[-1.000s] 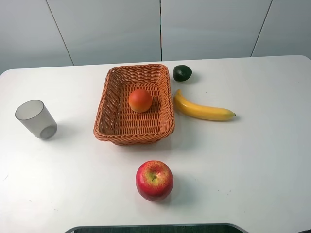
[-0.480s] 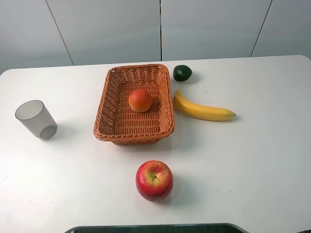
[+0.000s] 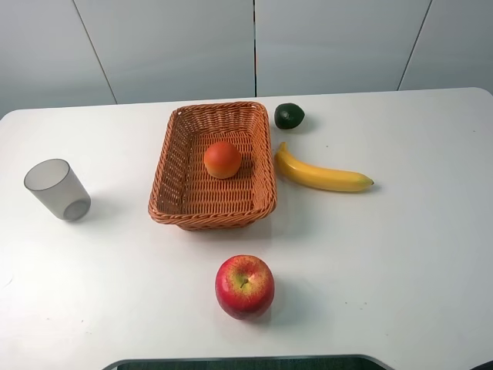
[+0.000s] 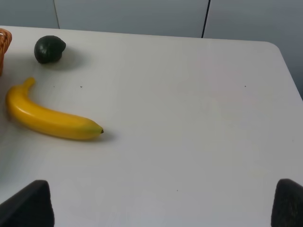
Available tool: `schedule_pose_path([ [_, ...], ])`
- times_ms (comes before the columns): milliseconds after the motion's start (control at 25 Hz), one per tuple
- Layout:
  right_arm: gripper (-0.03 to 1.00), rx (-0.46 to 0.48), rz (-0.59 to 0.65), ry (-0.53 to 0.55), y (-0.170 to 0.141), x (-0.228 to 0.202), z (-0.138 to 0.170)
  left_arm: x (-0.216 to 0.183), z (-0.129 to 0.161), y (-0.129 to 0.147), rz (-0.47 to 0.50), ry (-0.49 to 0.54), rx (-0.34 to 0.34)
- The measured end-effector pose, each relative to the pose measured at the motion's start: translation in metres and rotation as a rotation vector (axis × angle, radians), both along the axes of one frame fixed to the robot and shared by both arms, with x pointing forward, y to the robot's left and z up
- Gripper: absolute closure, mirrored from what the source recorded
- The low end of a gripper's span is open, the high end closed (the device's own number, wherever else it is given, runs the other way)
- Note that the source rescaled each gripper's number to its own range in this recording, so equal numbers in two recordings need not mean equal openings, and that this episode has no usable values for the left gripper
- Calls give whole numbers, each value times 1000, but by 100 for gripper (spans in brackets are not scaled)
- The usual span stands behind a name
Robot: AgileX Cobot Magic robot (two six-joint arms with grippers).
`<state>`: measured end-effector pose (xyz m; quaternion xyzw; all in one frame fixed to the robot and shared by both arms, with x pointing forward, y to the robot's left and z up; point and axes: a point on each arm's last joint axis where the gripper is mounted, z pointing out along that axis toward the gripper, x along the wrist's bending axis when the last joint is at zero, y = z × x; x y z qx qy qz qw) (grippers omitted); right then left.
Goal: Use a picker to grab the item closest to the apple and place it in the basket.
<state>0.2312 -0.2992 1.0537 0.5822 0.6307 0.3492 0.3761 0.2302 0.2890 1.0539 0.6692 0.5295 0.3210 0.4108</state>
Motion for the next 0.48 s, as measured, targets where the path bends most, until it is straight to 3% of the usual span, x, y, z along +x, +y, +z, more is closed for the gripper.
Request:
schedule_pose_path([
  [480,-3,0,0,0,0,0,0,0,0,0,0,0,0],
])
